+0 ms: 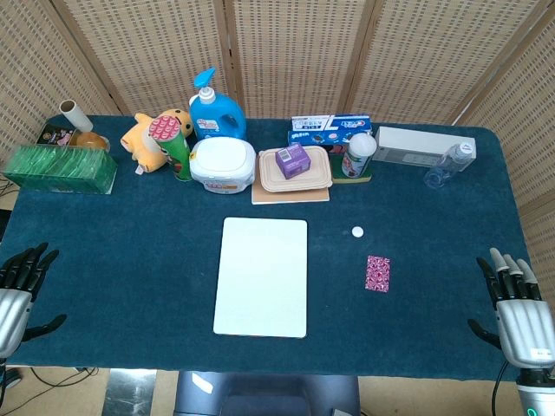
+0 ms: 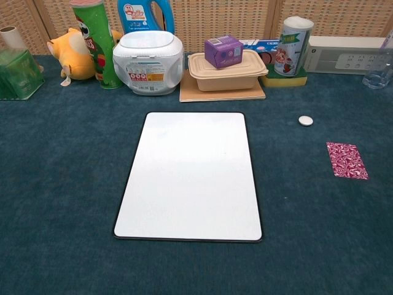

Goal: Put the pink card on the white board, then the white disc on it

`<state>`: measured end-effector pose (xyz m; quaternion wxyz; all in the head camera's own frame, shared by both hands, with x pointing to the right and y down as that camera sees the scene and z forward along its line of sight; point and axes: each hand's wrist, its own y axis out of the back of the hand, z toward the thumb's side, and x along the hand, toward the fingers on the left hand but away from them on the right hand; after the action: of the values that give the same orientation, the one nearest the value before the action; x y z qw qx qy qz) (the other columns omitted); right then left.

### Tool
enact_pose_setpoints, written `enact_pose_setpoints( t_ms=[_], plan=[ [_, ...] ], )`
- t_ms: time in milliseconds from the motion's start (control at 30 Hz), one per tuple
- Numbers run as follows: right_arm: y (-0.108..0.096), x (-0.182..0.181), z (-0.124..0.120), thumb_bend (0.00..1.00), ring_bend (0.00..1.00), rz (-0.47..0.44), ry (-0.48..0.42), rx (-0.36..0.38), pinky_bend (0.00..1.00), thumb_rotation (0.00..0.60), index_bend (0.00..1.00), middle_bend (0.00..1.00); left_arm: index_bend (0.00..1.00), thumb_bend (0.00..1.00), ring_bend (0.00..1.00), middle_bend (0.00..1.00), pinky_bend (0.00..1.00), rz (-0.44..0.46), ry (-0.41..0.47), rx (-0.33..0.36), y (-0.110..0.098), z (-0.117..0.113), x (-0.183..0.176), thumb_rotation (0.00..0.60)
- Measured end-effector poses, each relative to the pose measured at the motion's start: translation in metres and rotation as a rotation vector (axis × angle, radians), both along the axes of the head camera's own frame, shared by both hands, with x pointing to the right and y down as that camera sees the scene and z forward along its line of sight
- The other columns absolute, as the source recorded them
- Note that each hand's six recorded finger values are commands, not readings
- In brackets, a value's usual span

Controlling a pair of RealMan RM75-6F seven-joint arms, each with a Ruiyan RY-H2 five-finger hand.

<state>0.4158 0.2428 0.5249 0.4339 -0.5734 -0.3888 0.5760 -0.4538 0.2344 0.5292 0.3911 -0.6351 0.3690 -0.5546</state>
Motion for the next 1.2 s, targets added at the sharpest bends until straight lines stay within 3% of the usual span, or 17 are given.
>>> enact_pose_setpoints(
  t_ms=[267, 500, 733, 1033, 1200],
  plan=[
    [-0.001, 0.000, 0.007, 0.00, 0.00, 0.011, -0.008, -0.026, 0.00, 0.600, 0.01, 0.00, 0.00, 0.08, 0.00, 0.00, 0.07, 0.001, -0.003, 0.003, -0.001, 0.000, 0.000, 0.600],
    [-0.017, -0.010, 0.022, 0.00, 0.00, 0.028, -0.061, -0.056, 0.00, 0.600, 0.01, 0.00, 0.00, 0.08, 0.00, 0.00, 0.07, 0.005, -0.011, -0.006, -0.002, 0.003, 0.000, 0.600],
    [-0.036, -0.034, 0.055, 0.00, 0.00, 0.040, -0.124, -0.171, 0.00, 0.600, 0.02, 0.00, 0.00, 0.08, 0.00, 0.00, 0.07, -0.008, -0.008, -0.005, -0.005, 0.002, -0.001, 0.600],
    [-0.049, -0.046, 0.099, 0.00, 0.00, 0.129, -0.152, -0.342, 0.00, 0.600, 0.03, 0.00, 0.00, 0.08, 0.00, 0.00, 0.07, -0.011, -0.002, -0.009, -0.006, 0.001, -0.005, 0.600],
    [-0.057, -0.057, 0.117, 0.00, 0.00, 0.141, -0.154, -0.401, 0.00, 0.600, 0.05, 0.00, 0.00, 0.08, 0.00, 0.00, 0.07, -0.016, 0.006, -0.007, -0.006, -0.001, -0.006, 0.600]
  ],
)
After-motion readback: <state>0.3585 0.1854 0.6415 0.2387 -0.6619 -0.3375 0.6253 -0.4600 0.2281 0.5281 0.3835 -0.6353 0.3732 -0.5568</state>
